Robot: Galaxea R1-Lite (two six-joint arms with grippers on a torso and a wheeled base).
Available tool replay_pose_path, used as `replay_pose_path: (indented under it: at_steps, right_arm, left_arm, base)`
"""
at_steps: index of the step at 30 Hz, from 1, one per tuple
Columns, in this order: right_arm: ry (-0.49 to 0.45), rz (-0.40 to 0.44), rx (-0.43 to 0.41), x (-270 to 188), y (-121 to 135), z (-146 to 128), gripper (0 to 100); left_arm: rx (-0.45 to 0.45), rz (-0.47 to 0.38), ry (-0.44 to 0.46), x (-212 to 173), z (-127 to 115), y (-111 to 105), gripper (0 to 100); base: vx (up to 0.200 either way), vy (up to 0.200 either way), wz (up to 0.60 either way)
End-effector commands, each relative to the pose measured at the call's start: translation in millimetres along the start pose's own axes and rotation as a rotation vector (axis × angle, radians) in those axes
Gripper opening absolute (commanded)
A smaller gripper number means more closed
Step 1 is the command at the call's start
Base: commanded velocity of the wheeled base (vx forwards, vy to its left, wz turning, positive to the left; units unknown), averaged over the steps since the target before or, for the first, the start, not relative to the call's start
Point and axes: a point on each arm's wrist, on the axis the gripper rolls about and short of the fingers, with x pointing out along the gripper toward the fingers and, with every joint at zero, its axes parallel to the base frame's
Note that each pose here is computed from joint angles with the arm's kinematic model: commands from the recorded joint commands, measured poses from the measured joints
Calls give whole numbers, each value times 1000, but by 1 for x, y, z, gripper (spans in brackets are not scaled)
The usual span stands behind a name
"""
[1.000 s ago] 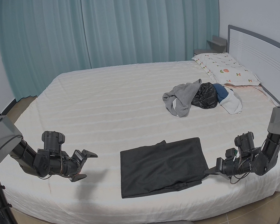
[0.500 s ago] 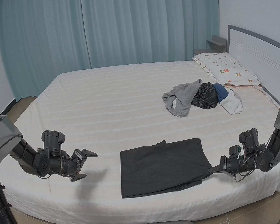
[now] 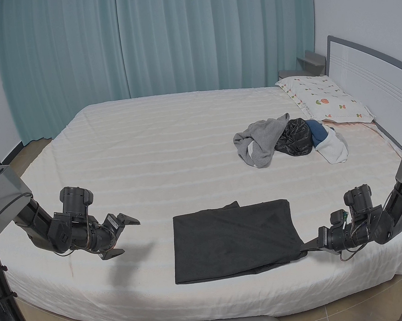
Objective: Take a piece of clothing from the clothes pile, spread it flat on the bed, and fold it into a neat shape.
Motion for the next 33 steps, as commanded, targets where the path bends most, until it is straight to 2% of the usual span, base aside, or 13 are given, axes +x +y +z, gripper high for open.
replay_pose_path:
  at_steps: [1, 5, 7, 8, 12, 15, 17, 19, 20, 23, 30, 31, 33]
  right_arm:
    - [13, -8, 0, 4, -3, -2, 100]
    - [-2, -3, -7, 4, -3, 3, 100]
    - [-61, 23, -8, 6, 1, 23, 100]
    - [-61, 23, -8, 6, 1, 23, 100]
    - [-131, 59, 98, 28, 3, 56, 100]
    - [-152, 68, 140, 39, 0, 68, 100]
    - [-200, 42, 197, 57, -6, 82, 100]
    - [-204, 39, 199, 58, -6, 83, 100]
    - [-248, -3, 231, 75, -12, 91, 100]
    - [-269, -17, 233, 84, -15, 96, 100]
    - [-294, 22, 226, 104, -12, 102, 100]
    - [-308, 37, 218, 106, -12, 102, 0]
    - [-323, 52, 210, 110, -10, 101, 0]
  left_arm:
    - [-1, 2, 1, 1, 0, 0, 100]
    - [0, 0, 0, 1, 0, 0, 100]
    - [0, 0, 0, 1, 0, 0, 100]
    - [0, 0, 0, 1, 0, 0, 100]
    - [-1, -2, -2, 1, 0, 0, 100]
    - [-1, -2, 1, 1, 0, 0, 100]
    - [-1, -1, -1, 1, 0, 0, 100]
    - [-1, -1, -1, 1, 0, 0, 100]
    - [-1, -2, 1, 1, 0, 0, 100]
    - [-1, -2, -2, 0, 0, 0, 100]
    - [-1, -1, -1, 1, 0, 0, 100]
    - [-1, -2, -2, 1, 0, 0, 100]
    - [-1, -2, -2, 1, 0, 0, 100]
  base:
    - [0, 0, 0]
    - [0, 0, 0]
    - [0, 0, 0]
    - [0, 0, 0]
    - [0, 0, 0]
    - [0, 0, 0]
    - [0, 0, 0]
    - [0, 0, 0]
    - [0, 0, 0]
    - [0, 0, 0]
    - [0, 0, 0]
    - [0, 0, 0]
    - [0, 0, 0]
